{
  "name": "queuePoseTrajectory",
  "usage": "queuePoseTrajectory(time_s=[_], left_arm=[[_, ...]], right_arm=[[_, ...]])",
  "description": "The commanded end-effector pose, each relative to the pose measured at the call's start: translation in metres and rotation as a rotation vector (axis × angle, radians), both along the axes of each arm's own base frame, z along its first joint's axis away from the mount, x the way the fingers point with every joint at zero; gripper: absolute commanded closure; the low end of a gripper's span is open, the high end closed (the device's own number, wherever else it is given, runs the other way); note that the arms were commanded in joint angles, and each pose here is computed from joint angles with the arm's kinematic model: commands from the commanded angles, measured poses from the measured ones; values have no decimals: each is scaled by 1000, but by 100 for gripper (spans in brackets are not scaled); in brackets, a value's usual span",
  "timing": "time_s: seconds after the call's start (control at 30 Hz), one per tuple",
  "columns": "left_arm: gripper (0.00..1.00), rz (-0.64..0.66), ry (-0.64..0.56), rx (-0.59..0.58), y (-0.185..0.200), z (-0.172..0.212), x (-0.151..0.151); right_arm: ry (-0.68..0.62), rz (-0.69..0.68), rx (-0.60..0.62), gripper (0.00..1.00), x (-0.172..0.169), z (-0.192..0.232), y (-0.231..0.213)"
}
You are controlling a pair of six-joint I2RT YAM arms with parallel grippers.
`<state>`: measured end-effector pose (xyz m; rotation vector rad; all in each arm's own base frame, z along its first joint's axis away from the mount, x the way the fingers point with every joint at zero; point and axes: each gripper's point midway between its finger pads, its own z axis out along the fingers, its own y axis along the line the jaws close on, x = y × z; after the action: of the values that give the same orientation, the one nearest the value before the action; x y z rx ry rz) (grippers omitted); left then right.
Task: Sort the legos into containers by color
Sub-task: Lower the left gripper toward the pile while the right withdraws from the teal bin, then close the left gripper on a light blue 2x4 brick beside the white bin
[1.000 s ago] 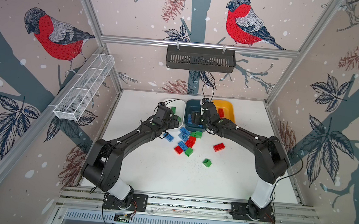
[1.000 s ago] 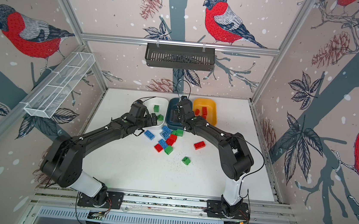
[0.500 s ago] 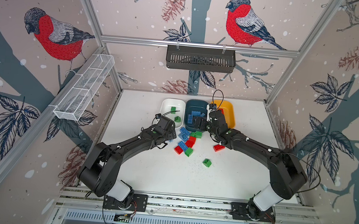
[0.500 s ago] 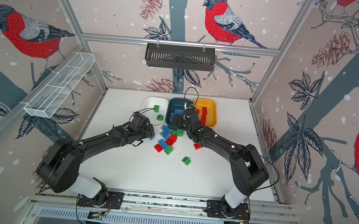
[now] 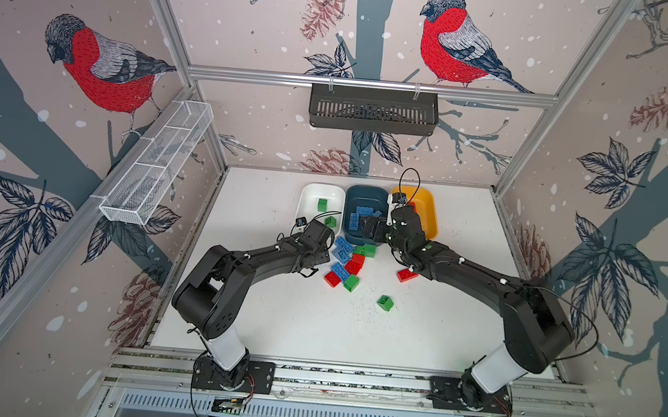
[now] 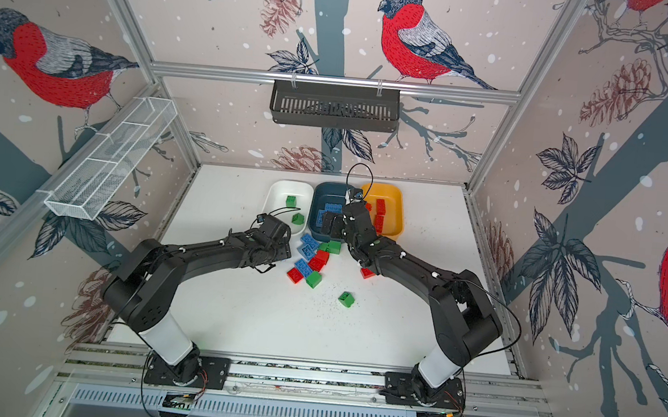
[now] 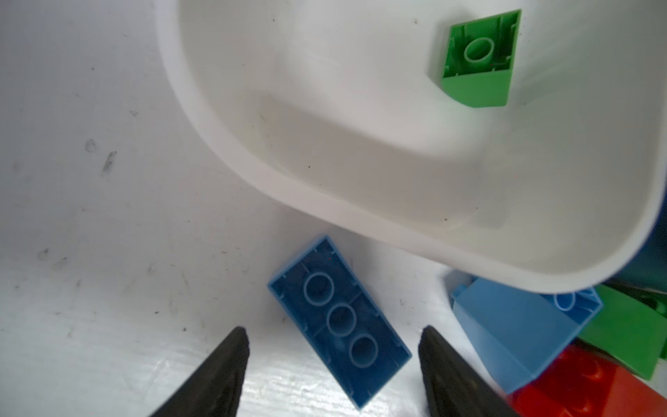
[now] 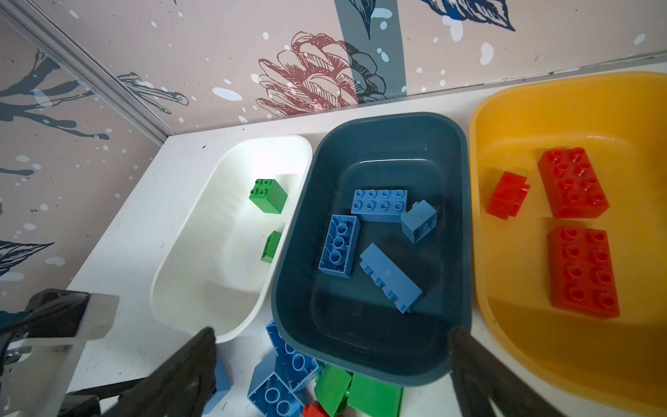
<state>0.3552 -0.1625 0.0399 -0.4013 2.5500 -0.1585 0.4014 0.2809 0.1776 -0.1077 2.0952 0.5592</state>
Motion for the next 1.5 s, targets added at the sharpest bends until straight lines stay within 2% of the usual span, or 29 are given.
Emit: queuePoseTrajectory(time_s=[0.0, 0.2, 0.4, 0.7, 0.97, 1.07, 1.2, 1.47], left_arm=[[26, 23, -2, 55, 5, -4, 4], [31, 40, 42, 157, 14, -20, 3], [50, 10, 42, 172, 7, -20, -1], [72, -38, 29, 176, -2, -16, -3], [78, -38, 3, 211, 7, -5, -16], [79, 23, -47, 273, 26, 8, -24], [79, 82, -101, 301, 42, 26, -28], [80, 8, -271, 174, 10, 88, 3]], right_arm=[[-33, -16, 32, 0, 3, 11, 0], [-36, -17, 26, 0, 0, 9, -3], [-33, -27, 25, 0, -1, 7, -6], [-21, -29, 32, 1, -1, 3, -4], [-2, -39, 27, 1, -6, -4, -8], [14, -54, 26, 1, -11, -11, -13], [33, -74, 41, 1, -15, -16, -17], [71, -121, 46, 0, -18, -27, -24]])
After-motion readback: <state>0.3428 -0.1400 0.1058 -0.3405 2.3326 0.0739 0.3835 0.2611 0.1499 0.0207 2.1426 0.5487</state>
